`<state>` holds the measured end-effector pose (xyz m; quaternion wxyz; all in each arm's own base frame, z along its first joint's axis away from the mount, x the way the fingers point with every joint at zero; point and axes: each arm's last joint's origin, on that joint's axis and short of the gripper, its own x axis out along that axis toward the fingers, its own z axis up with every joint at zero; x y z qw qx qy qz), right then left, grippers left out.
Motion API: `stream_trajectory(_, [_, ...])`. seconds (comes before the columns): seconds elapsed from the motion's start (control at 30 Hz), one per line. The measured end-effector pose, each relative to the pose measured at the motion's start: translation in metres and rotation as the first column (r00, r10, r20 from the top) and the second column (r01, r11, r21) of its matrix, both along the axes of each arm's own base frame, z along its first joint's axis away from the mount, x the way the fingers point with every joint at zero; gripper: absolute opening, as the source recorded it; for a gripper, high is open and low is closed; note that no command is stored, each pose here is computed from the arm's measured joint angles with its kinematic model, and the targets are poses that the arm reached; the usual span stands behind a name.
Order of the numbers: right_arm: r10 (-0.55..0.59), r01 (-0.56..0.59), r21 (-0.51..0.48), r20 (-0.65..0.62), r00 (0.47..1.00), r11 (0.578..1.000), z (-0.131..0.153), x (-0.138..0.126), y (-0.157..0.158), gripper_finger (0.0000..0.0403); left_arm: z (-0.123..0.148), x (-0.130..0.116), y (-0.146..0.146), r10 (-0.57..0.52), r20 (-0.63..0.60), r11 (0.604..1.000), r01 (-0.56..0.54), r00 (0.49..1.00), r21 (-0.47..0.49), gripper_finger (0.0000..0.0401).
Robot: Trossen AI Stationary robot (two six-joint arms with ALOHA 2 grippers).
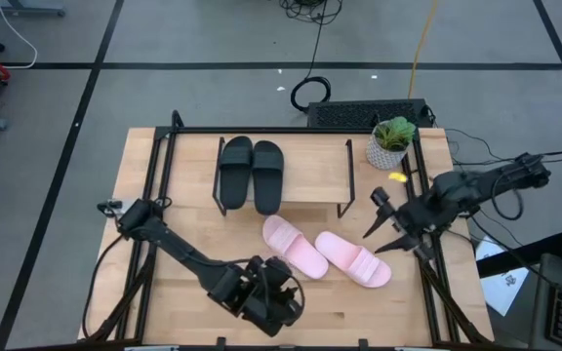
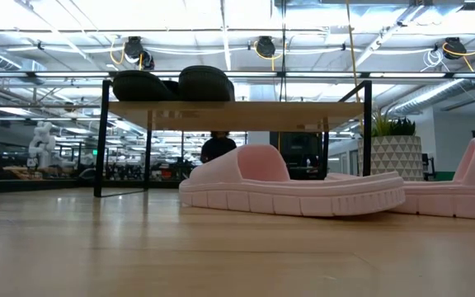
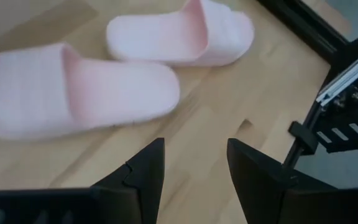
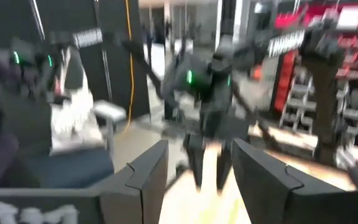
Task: Pick and place slides into the shelf
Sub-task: Put the left pink slipper onto the shelf
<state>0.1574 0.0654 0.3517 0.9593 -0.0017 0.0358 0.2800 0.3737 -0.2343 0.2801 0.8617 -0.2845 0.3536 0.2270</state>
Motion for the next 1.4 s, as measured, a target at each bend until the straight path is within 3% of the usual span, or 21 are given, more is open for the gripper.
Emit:
stream_trajectory(0.23, [-0.095,0.073,-0.243,-0.082,0.992,0.967,-0.030,0.029,0.019,0.0169,0.018,-0.043,-0.009,0.108,-0.083,0.992,-0.113,0.991,-0.056,0.0172])
stream_trajectory(0.5, [-0.314,0.235,-0.525,-0.066,0.947,0.818,-0.050,0.063,0.042,0.0169,0.027,-0.092,-0.016,0.223,-0.266,0.963,-0.254,0.938,-0.090,0.0172])
stream_trajectory(0.7, [-0.316,0.185,-0.625,-0.105,0.943,0.759,-0.047,0.096,0.067,0.0169,0.028,-0.113,-0.020,0.259,-0.390,0.947,-0.312,0.884,-0.079,0.0172])
stream_trajectory(0.77, [-0.363,0.186,-0.665,-0.137,0.922,0.723,-0.051,0.106,0.071,0.0169,0.027,-0.116,-0.022,0.268,-0.397,0.945,-0.320,0.878,-0.069,0.0172])
stream_trajectory(0.93, [-0.472,0.162,-0.747,-0.222,0.853,0.645,-0.071,0.126,0.077,0.0169,0.027,-0.123,-0.026,0.261,-0.403,0.950,-0.308,0.877,-0.055,0.0172])
stream_trajectory(1.13, [-0.505,0.087,-0.795,-0.292,0.812,0.600,-0.104,0.143,0.085,0.0169,0.027,-0.129,-0.030,0.249,-0.409,0.956,-0.290,0.878,-0.040,0.0172])
stream_trajectory(1.33, [-0.584,0.080,-0.881,-0.238,0.776,0.466,-0.131,0.154,0.087,0.0169,0.027,-0.135,-0.033,0.239,-0.409,0.961,-0.275,0.881,-0.030,0.0172])
stream_trajectory(1.4, [-0.584,0.062,-0.893,-0.238,0.776,0.446,-0.138,0.157,0.088,0.0169,0.027,-0.136,-0.034,0.235,-0.406,0.963,-0.270,0.883,-0.029,0.0172])
